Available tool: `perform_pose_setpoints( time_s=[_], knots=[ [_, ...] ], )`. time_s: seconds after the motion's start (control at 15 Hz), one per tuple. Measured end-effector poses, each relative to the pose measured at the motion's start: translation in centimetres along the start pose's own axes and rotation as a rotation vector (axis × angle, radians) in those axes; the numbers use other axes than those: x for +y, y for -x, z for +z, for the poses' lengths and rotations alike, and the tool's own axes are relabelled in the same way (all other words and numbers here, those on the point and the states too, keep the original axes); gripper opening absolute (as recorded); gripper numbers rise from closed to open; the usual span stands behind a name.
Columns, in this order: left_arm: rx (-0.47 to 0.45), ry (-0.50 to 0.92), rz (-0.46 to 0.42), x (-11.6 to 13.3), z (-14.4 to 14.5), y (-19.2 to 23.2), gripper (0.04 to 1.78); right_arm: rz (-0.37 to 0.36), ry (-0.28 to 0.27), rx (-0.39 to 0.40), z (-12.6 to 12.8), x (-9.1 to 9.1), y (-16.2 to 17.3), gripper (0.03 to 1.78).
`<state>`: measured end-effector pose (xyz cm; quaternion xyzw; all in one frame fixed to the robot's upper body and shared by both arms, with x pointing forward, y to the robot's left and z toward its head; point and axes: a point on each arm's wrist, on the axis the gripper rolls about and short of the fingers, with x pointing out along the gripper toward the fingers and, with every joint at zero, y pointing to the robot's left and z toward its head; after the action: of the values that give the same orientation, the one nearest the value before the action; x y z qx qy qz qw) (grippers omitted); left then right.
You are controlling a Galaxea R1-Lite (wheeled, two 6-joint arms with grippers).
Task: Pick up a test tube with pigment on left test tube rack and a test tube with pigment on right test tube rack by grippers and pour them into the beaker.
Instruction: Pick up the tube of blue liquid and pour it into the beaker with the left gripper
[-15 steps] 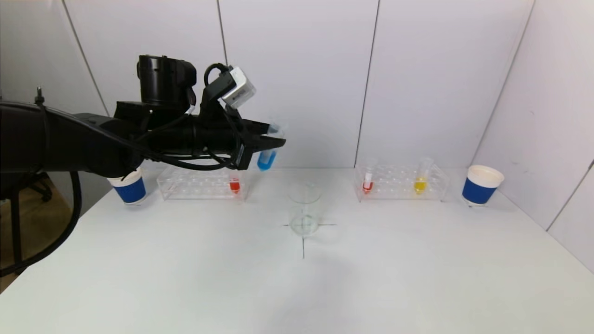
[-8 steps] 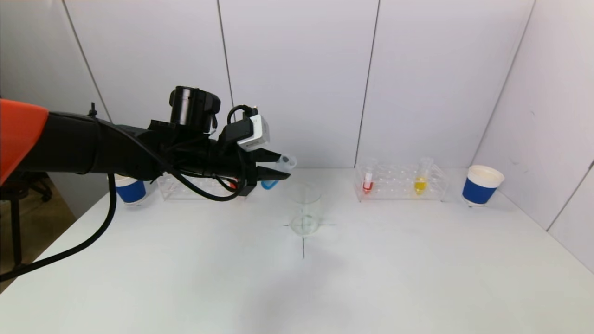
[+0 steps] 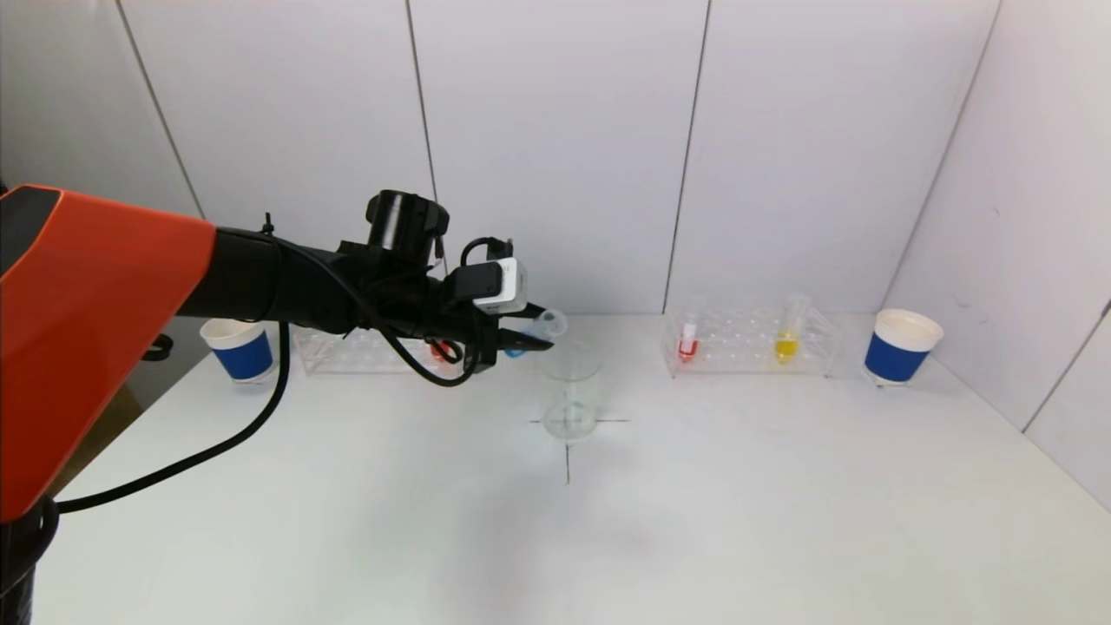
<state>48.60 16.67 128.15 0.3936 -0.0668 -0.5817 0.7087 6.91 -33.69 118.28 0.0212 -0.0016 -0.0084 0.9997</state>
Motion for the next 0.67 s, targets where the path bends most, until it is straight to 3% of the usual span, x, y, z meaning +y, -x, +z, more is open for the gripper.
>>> perform_pose_setpoints(
  time_s=[0.67],
  knots=[
    [0.067,-0.228,0.059,1.4,-0.5,-0.2,0.45,0.0,0.0,0.0,0.0,0.0,0.0,1.71]
  ],
)
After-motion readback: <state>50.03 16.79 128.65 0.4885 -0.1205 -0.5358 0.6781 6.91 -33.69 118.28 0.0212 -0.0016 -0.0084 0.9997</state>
